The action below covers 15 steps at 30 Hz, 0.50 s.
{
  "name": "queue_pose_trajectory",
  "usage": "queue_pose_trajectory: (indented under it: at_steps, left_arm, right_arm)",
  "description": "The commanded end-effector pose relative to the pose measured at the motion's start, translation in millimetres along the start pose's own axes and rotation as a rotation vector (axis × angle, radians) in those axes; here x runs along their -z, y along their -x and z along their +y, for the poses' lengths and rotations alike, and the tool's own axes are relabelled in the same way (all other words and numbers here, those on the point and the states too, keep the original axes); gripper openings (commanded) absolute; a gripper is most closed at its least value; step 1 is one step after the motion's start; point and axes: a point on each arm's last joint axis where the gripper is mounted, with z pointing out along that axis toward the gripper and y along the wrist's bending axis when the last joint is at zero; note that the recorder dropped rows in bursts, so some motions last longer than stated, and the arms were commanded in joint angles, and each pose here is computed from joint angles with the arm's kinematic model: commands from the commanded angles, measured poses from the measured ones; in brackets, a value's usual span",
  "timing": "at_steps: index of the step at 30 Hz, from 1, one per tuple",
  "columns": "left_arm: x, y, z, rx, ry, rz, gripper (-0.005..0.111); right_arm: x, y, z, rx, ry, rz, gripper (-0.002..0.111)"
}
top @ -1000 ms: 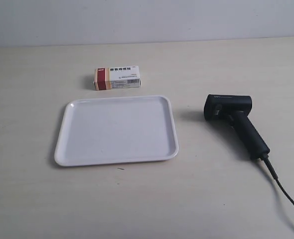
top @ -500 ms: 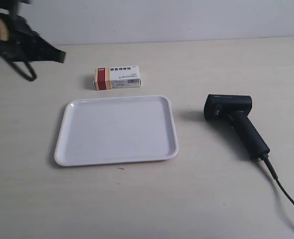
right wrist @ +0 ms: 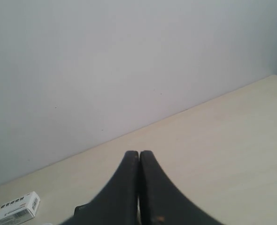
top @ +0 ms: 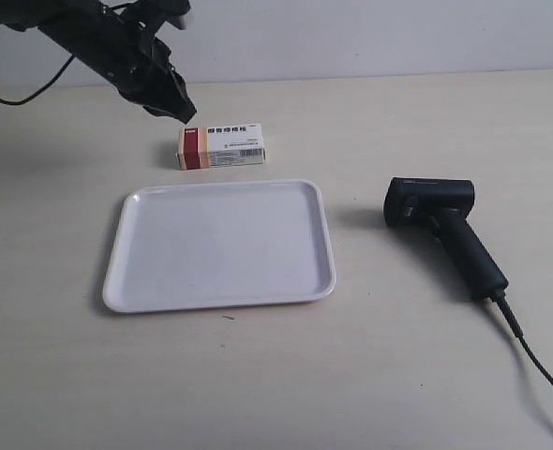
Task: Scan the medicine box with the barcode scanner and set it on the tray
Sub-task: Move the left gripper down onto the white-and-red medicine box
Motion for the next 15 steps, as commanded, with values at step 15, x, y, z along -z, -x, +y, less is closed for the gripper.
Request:
queue_pose_trajectory:
  at_steps: [15]
  left_arm:
    - [-67.1,-0.7,4.9,-0.278,-0.106,-0.074,0.101]
  right_arm:
    - [0.3,-0.1,-0.3,0.031,0.002,-0.011,0.000]
